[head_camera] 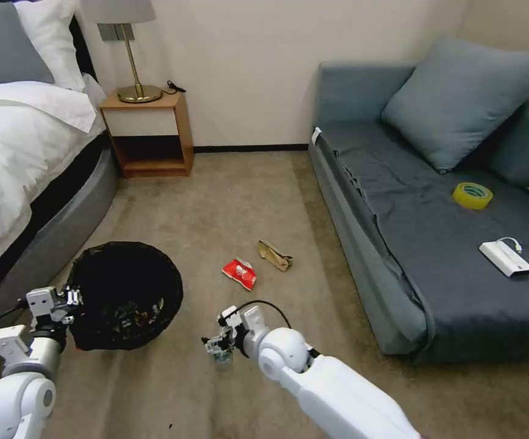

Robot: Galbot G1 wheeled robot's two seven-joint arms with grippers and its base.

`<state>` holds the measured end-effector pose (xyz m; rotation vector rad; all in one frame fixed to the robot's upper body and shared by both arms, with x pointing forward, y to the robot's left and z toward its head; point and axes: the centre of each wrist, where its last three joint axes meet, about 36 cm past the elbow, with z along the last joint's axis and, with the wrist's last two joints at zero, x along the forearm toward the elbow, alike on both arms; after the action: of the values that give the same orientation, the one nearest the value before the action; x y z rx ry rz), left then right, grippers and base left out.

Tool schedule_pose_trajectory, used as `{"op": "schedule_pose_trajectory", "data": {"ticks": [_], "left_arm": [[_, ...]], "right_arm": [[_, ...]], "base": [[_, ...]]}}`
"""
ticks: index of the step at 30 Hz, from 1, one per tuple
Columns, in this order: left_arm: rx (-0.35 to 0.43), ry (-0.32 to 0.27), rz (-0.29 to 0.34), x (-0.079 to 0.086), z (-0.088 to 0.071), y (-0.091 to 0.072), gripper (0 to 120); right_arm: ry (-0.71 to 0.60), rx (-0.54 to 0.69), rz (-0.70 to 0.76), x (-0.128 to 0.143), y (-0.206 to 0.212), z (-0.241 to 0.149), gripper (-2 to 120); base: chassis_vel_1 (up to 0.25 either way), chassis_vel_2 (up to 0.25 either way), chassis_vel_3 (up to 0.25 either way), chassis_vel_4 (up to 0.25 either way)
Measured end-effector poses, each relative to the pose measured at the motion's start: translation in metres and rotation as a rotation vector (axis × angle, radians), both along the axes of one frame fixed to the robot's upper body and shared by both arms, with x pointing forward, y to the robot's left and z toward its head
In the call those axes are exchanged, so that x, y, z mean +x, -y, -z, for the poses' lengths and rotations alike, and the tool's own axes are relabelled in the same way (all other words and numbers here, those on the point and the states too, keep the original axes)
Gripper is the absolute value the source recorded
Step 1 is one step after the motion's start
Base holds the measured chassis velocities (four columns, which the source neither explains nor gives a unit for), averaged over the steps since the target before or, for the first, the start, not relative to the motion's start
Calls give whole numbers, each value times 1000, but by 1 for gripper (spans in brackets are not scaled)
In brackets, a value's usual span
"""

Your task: Pick up the trash bin, then pick up the garbage on the floor and place it into the trash bin.

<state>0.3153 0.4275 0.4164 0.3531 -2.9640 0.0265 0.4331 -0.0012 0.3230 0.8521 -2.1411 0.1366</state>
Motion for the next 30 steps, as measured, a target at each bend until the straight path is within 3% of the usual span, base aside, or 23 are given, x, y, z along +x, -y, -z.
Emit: {"op": "schedule_pose_trajectory", "data": {"ticks": [9, 30], "left_arm": [[5, 10, -5, -1, -5, -7, 4], [2, 3, -23, -5, -3, -11, 4]], "right_arm": [[-70, -85, 66, 31, -9, 47, 100], [-44, -137, 30, 18, -49, 89, 100]], "base": [[0, 0, 0, 0], [0, 0, 0, 0]]}}
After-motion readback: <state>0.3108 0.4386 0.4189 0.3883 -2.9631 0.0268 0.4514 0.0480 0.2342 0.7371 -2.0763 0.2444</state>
